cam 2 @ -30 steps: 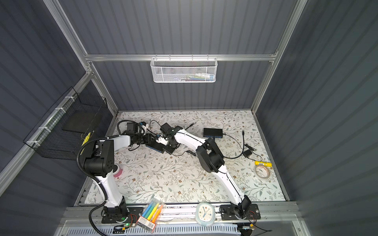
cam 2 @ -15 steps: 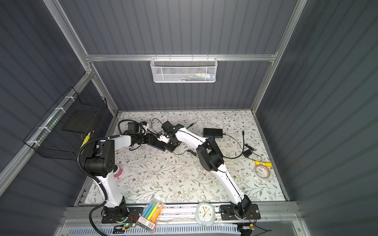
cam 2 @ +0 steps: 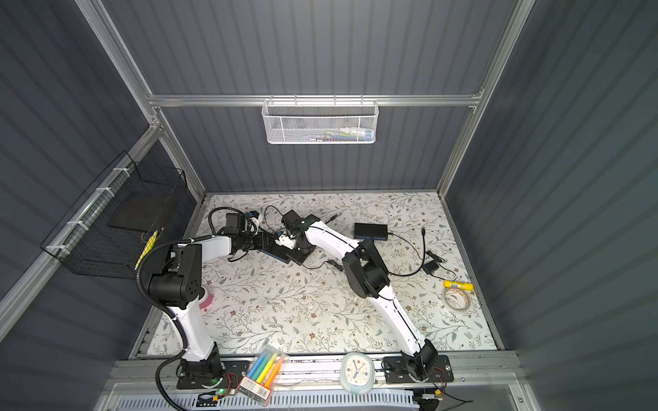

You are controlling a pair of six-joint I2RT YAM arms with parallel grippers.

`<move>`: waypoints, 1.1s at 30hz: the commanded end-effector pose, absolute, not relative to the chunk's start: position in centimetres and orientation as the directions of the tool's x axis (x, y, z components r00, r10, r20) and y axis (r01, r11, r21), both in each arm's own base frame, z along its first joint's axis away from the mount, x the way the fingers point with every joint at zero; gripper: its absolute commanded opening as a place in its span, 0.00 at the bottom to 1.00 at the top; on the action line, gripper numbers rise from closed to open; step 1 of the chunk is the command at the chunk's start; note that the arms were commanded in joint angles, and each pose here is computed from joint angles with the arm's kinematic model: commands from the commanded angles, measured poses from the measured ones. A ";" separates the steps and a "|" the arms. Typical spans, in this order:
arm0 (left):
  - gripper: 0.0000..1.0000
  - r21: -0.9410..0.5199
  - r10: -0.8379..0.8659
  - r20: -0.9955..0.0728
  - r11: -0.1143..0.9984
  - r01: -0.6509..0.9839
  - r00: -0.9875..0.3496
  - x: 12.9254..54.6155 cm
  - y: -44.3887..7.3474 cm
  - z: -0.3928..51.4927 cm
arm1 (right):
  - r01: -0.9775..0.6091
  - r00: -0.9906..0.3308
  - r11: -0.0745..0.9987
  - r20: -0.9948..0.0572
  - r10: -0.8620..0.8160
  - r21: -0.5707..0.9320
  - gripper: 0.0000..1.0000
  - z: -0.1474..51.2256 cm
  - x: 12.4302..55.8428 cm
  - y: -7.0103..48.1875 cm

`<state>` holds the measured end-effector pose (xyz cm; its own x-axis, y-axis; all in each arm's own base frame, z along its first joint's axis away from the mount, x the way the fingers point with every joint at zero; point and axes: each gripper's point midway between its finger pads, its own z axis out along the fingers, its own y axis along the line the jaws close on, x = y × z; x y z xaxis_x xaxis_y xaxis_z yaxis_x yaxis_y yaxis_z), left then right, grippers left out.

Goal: Insert the plug into the switch port

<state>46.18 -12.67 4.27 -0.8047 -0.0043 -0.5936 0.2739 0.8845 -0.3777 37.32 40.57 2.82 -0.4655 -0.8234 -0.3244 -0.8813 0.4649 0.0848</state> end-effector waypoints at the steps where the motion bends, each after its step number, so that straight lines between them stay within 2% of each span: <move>1: 0.53 -0.566 0.080 -0.391 0.765 0.308 -0.917 39.4 -18.9 1.5 | -0.907 -0.344 0.419 -0.633 -0.693 0.034 0.00 8.6 41.2 47.6; 9: 0.53 -0.578 0.084 -0.383 0.756 0.309 -0.920 38.8 -19.4 1.3 | -0.897 -0.383 0.435 -0.635 -0.671 0.082 0.00 7.0 41.3 48.3; 21: 0.52 -0.588 0.084 -0.372 0.749 0.305 -0.924 38.5 -19.8 0.8 | -0.906 -0.332 0.421 -0.686 -0.647 0.042 0.00 10.6 42.1 49.0; 28: 0.53 -0.592 0.088 -0.373 0.744 0.310 -0.924 38.4 -20.0 0.9 | -0.901 -0.362 0.428 -0.672 -0.647 0.072 0.00 8.4 41.9 49.2; 33: 0.52 -0.584 0.099 -0.373 0.747 0.317 -0.922 38.1 -19.9 1.2 | -0.900 -0.349 0.431 -0.689 -0.636 0.058 0.00 9.7 42.1 49.2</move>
